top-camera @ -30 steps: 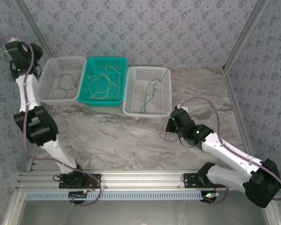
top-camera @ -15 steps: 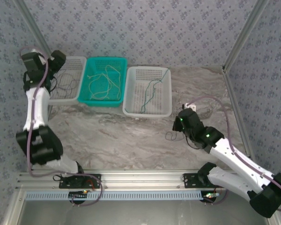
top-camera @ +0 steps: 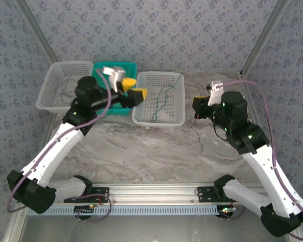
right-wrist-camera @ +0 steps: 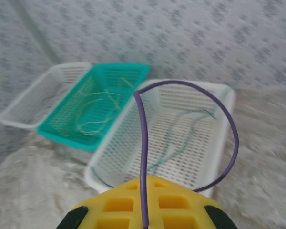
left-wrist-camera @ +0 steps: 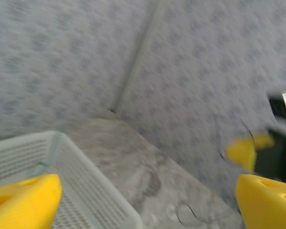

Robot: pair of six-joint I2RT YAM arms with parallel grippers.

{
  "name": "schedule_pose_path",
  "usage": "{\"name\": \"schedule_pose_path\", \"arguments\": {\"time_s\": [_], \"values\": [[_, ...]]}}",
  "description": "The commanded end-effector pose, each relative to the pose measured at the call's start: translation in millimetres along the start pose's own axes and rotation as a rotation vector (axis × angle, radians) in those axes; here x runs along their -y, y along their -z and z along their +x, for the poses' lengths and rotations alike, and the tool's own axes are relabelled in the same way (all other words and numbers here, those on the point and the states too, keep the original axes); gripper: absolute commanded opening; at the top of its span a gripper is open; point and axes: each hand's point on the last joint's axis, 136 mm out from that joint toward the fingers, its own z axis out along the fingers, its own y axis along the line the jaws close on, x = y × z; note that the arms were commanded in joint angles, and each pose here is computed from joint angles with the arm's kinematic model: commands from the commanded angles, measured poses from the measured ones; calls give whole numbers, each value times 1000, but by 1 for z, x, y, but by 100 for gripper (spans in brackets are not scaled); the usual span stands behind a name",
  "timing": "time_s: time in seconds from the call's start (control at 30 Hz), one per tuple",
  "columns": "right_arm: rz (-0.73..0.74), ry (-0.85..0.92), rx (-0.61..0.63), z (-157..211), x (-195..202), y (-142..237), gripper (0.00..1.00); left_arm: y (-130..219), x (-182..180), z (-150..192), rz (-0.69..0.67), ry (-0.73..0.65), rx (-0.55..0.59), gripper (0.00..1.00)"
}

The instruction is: Untangle the cables

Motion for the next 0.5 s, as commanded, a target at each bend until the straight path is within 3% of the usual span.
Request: {"name": "schedule_pose_path", "arguments": {"time_s": [0.0,0.17,0.3,0.47], "values": [[-194,43,15,-29,-39,2,0,-5,53,15,194,-229,-55,94],[-228,-130,50,-59,-50,-12,0,-42,83,44,332,-213,-85,98],[-233,-143,61,-61,-58,-27,0,-89,70,65,284,-164,-123,99],[-286,-162,59,-60,-78,-38,0,-138,53,62,278,-41,-7,99]]}}
